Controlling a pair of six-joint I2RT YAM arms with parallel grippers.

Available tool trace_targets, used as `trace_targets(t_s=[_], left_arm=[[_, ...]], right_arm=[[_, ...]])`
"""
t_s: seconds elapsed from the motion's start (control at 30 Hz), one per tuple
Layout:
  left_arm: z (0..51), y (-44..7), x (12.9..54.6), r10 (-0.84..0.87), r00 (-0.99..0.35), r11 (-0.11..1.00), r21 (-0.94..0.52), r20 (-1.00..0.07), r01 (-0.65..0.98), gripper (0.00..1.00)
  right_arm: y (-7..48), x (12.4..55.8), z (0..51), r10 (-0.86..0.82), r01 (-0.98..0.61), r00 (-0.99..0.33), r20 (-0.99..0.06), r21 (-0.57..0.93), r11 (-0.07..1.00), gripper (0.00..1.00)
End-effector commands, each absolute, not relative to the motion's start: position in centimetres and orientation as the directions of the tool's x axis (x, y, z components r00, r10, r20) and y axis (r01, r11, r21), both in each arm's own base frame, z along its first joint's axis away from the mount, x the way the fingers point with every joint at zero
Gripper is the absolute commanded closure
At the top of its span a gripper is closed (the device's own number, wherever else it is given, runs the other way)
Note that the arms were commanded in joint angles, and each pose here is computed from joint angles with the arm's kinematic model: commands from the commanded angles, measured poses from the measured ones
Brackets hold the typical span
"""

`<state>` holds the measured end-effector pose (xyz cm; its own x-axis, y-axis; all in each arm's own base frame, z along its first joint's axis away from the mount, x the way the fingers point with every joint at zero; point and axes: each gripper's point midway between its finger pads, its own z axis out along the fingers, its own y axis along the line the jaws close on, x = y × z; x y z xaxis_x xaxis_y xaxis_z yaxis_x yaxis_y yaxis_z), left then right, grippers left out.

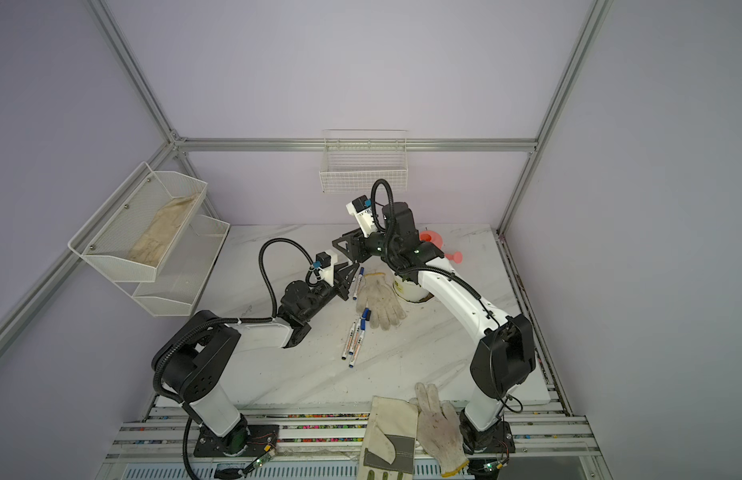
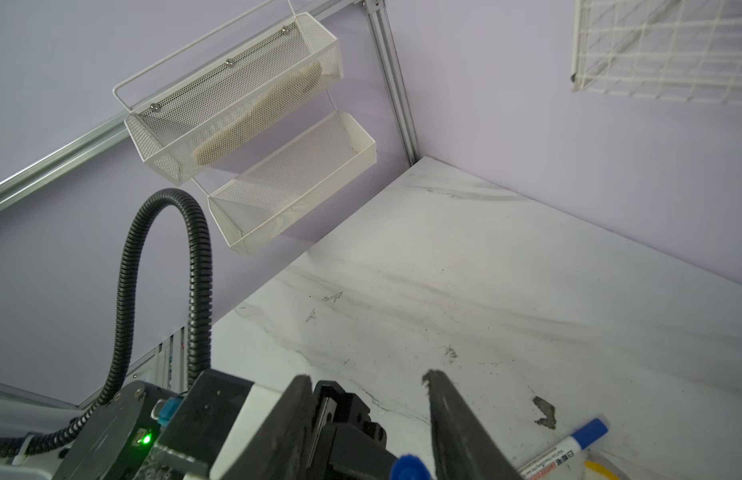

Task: Insert the pens into the pen caps

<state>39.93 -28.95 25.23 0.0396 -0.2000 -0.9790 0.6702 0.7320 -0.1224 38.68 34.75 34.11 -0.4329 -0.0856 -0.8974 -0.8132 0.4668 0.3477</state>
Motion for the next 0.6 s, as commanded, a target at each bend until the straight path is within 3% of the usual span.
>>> trace_targets(t_s=[0.0, 0.27, 0.57], left_arm=[[27.3, -28.7, 39.7, -0.226, 0.098, 0.739, -0.104, -0.969, 0.666, 1.00], [27.6, -28.7, 39.6, -0.234, 0.098, 0.736, -0.110, -0.967, 0.668, 1.00], [31.6, -28.2, 39.7, -0.300, 0.175, 0.729, -0.107, -0.938, 0.676, 1.00]], right_arm=[[34.4, 39.1, 34.2, -0.084, -0.805, -0.433, -0.898, 0.343, 0.484, 0.56], [34.2, 39.5, 32.3, -0.112, -0.783, -0.466, -0.878, 0.350, 0.515, 0.77], [34.3, 37.8, 26.6, -0.224, -0.789, -0.566, -0.793, 0.443, 0.427, 0.90]])
